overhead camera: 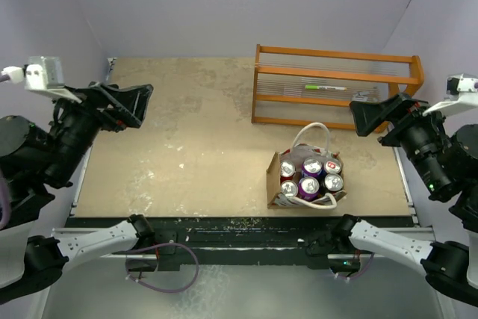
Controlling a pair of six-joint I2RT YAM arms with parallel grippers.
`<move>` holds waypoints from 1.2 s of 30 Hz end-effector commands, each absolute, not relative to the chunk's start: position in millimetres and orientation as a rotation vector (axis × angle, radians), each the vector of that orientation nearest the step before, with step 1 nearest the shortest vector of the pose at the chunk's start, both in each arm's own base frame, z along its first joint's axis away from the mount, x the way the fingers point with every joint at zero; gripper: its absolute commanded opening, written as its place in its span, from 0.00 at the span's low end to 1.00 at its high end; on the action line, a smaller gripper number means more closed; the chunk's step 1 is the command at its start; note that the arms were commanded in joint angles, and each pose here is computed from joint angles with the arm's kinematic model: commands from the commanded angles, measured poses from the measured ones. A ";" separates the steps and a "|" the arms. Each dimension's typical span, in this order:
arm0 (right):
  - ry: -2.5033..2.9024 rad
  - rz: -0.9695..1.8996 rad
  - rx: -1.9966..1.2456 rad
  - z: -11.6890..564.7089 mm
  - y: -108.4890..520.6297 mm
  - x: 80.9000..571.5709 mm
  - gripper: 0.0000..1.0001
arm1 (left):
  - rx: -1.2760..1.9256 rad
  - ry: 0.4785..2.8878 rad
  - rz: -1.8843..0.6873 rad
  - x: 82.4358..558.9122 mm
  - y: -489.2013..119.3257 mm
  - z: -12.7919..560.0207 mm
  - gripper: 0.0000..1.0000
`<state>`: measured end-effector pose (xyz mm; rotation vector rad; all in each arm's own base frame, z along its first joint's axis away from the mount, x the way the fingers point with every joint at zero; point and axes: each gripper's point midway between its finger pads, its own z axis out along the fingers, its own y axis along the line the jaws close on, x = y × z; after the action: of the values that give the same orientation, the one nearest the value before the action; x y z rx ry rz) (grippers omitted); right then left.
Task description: Take the beverage out of the canvas bag
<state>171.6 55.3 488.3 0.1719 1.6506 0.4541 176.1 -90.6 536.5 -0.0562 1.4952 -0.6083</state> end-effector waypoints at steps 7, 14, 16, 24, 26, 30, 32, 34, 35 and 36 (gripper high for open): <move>1.770 0.154 0.240 473.1 39.8 205.4 1.00 | -0.042 1.505 -0.478 223.5 -125.2 521.1 0.99; 1.891 0.028 0.258 443.7 38.7 222.9 1.00 | 0.054 1.629 -0.449 248.5 -167.6 487.1 0.99; 1.937 0.006 0.264 431.5 38.7 223.1 1.00 | 0.084 1.666 -0.471 253.8 -183.8 475.3 0.99; 2.037 -0.034 0.251 404.1 33.8 213.2 1.00 | 0.271 1.861 -0.700 266.5 -280.6 408.5 0.99; 2.059 -0.014 0.236 397.9 33.8 205.9 1.00 | 0.330 1.908 -0.780 264.6 -309.1 391.0 0.99; 2.077 0.056 0.206 389.0 35.3 189.4 1.00 | 0.444 1.960 -0.941 251.8 -366.5 359.5 0.99; 2.089 0.086 0.196 383.0 35.2 180.5 1.00 | 0.508 1.976 -1.022 240.7 -394.8 344.4 0.99; 2.100 0.122 0.184 377.6 35.8 171.2 1.00 | 0.574 1.991 -1.076 227.4 -419.2 329.9 0.99; 2.106 0.134 0.177 374.6 35.6 166.8 1.00 | 0.603 1.995 -1.094 221.0 -429.9 323.3 0.99; 2.109 0.139 0.168 372.3 34.4 162.9 1.00 | 0.632 1.997 -1.109 214.1 -439.6 317.3 0.99</move>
<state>179.2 31.8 380.7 0.1917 2.0836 0.0684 248.9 -389.8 300.4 0.5236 2.0917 -0.8670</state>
